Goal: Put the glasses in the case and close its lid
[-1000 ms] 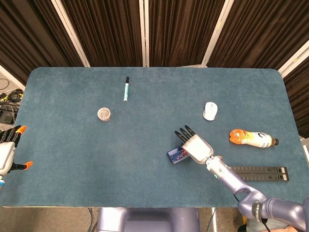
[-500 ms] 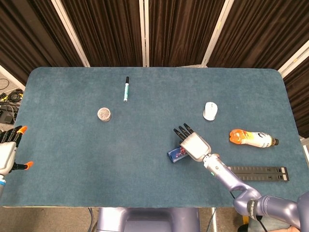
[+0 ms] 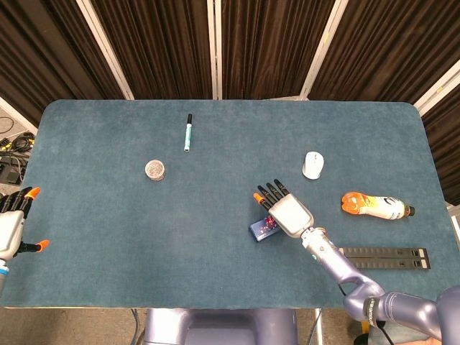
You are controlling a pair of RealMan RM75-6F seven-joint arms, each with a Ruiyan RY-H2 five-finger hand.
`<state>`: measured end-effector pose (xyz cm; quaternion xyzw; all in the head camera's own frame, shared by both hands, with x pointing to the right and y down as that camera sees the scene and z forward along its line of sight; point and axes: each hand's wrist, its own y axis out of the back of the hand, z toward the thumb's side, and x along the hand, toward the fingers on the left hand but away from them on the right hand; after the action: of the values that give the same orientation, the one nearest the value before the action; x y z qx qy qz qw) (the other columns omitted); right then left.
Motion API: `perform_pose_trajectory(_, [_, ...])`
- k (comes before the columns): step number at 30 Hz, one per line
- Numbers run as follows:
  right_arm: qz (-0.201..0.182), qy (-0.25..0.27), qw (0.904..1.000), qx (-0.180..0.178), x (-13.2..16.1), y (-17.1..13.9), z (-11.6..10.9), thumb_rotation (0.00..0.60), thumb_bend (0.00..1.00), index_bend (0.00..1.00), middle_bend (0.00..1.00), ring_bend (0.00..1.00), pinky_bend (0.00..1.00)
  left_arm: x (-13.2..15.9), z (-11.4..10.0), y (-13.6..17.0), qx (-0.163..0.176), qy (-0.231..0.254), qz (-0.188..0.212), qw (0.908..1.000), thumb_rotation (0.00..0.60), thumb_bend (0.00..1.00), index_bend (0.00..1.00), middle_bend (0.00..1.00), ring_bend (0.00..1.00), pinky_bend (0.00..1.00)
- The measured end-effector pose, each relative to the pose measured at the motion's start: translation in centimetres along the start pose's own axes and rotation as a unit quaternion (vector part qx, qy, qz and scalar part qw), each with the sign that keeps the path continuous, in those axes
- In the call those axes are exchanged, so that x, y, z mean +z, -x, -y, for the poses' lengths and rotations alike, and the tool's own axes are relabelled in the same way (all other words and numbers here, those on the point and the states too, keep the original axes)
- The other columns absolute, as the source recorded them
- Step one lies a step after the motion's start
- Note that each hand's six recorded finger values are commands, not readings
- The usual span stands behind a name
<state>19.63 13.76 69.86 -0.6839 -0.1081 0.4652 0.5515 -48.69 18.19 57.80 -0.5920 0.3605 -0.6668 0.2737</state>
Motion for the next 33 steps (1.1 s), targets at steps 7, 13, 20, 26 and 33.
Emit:
perform_pose_trajectory(7, [-0.003,0.037,0.9993,-0.009,-0.2,-1.2,-1.8,0.6,0.15,0.0,0.0,0.0,0.0,0.0,0.1,-0.1,-0.001,-0.002,-0.001,1.0,0.6,0.0,0.0,0.0,0.0,0.0])
perform_pose_trajectory(13, [-0.01,0.043,0.9983,0.037,-1.2,-2.5,-1.4,0.6,0.15,0.0,0.0,0.0,0.0,0.2,0.2,0.0,-0.001,-0.004,0.0,1.0,0.6,0.0,0.0,0.0,0.0,0.0])
perform_pose_trajectory(20, [-0.031,0.065,0.993,0.093,-1.0,-2.3,0.5,0.6,0.15,0.0,0.0,0.0,0.0,0.2,0.2,0.0,-0.001,-0.006,-0.001,1.0,0.6,0.0,0.0,0.0,0.0,0.0])
perform_pose_trajectory(26, [-0.038,0.067,0.99,0.119,-1.2,-1.3,2.2,0.6,0.16,0.0,0.0,0.0,0.0,0.1,0.3,-0.2,-0.003,-0.006,-0.004,1.0,0.6,0.0,0.0,0.0,0.0,0.0])
perform_pose_trajectory(33, [-0.048,0.068,0.9893,0.121,-0.5,-0.7,2.8,0.6,0.17,0.24,0.2,0.1,0.0,0.0,0.4,-0.3,-0.004,-0.005,-0.007,1.0,0.6,0.0,0.0,0.0,0.0,0.0])
